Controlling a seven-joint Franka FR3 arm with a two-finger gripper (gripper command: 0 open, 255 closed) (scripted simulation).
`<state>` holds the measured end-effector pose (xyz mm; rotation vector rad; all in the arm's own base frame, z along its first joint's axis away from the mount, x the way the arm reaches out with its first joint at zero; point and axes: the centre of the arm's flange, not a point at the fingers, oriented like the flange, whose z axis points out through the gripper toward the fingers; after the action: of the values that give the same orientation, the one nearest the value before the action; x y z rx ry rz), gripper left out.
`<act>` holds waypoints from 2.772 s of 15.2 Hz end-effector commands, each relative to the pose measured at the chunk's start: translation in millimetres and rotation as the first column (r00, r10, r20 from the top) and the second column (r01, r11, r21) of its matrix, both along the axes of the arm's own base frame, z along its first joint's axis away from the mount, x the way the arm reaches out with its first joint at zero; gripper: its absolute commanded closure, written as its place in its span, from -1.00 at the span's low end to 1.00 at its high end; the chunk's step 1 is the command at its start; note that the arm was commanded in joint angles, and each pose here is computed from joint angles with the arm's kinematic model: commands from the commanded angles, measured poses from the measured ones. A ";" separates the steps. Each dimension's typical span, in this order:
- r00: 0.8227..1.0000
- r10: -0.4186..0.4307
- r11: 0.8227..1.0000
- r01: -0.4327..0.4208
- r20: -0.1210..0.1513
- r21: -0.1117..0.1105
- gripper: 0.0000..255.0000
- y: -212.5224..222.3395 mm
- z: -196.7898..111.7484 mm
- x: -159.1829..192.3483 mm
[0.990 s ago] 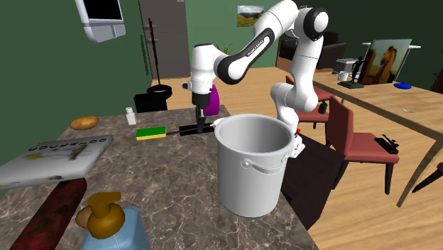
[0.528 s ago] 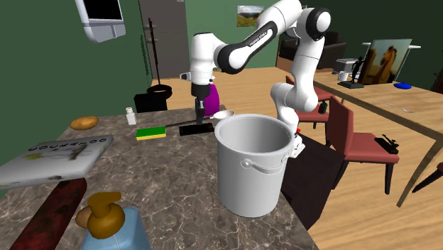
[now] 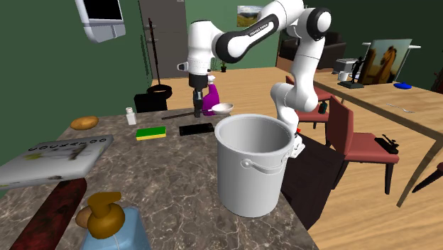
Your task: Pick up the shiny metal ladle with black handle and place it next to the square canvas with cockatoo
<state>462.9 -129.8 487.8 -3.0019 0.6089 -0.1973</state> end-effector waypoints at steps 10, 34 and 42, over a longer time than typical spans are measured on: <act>1.000 0.000 1.000 0.000 -0.001 0.000 1.00 -33.1 2.4 134.4; 1.000 0.000 1.000 0.000 -0.001 0.000 1.00 -66.6 -65.9 272.0; 1.000 0.000 1.000 0.000 -0.001 0.000 1.00 -66.6 -108.1 272.0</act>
<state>734.9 -196.1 385.7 -3.0021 0.6085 -0.1961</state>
